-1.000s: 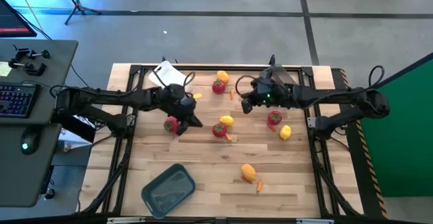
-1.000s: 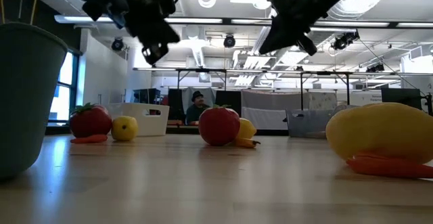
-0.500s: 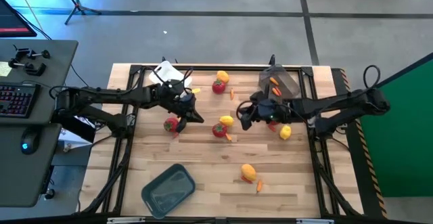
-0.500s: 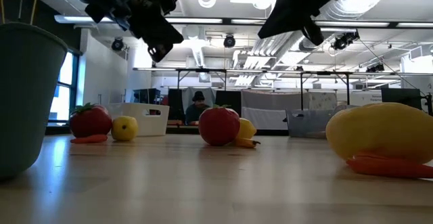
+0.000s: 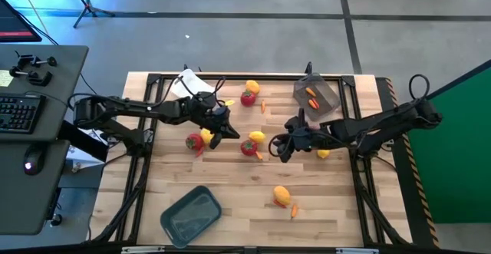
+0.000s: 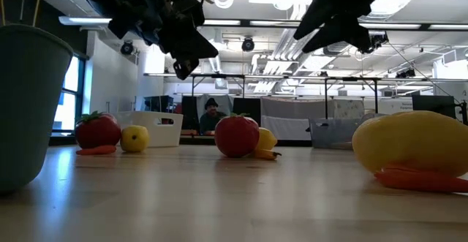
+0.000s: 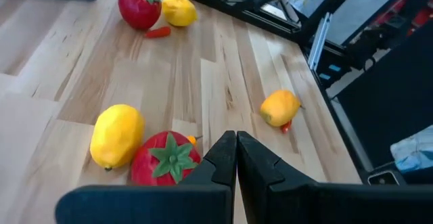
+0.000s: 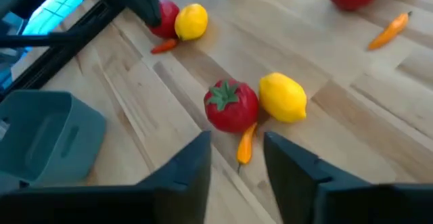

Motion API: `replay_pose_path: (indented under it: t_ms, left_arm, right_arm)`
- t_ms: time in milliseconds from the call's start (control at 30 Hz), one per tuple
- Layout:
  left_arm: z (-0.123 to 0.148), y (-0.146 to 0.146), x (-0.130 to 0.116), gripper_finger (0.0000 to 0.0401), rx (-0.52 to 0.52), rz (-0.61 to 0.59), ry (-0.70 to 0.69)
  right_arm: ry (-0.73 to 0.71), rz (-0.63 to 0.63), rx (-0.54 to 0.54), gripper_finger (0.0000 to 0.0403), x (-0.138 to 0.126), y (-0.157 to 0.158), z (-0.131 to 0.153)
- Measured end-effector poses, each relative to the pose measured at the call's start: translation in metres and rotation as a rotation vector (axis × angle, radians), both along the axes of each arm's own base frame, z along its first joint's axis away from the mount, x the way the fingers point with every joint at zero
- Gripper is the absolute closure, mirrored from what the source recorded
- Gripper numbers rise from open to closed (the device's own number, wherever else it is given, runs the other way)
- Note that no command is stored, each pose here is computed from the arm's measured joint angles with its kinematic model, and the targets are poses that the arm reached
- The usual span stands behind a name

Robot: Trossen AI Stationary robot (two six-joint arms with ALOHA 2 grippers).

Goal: Sort produce into baskets
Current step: Put the red chili pepper into the black transparent bin

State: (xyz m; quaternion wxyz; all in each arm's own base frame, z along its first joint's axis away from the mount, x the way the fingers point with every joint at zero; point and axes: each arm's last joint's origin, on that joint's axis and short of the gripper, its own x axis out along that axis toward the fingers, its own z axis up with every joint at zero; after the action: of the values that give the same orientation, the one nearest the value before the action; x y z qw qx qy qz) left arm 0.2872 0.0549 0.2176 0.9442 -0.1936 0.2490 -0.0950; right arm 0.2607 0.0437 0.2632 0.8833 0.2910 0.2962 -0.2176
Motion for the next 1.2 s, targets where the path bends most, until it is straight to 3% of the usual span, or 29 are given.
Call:
replay_pose_path:
  t_ms: [167, 300, 533, 767, 1200]
  left_arm:
    - [0.0, 0.0, 0.002, 0.0401, -0.001, 0.003, -0.014]
    - [0.002, 0.003, 0.003, 0.0401, 0.01, 0.017, -0.04]
    - [0.003, 0.007, 0.003, 0.0401, 0.063, 0.138, -0.038]
    - [0.003, 0.007, 0.004, 0.0401, 0.041, 0.152, -0.036]
    - [0.003, 0.008, 0.004, 0.0401, 0.039, 0.185, -0.031]
  right_arm:
    - [0.065, -0.001, -0.022, 0.0202, 0.002, 0.0, -0.009]
    - [0.091, -0.005, -0.035, 0.0181, 0.007, -0.005, -0.016]
    - [0.128, 0.061, -0.05, 0.0187, 0.009, -0.026, -0.016]
    - [0.209, 0.155, 0.041, 0.0203, 0.005, -0.055, -0.021]
    - [0.441, 0.137, 0.112, 0.017, -0.015, -0.057, -0.032]
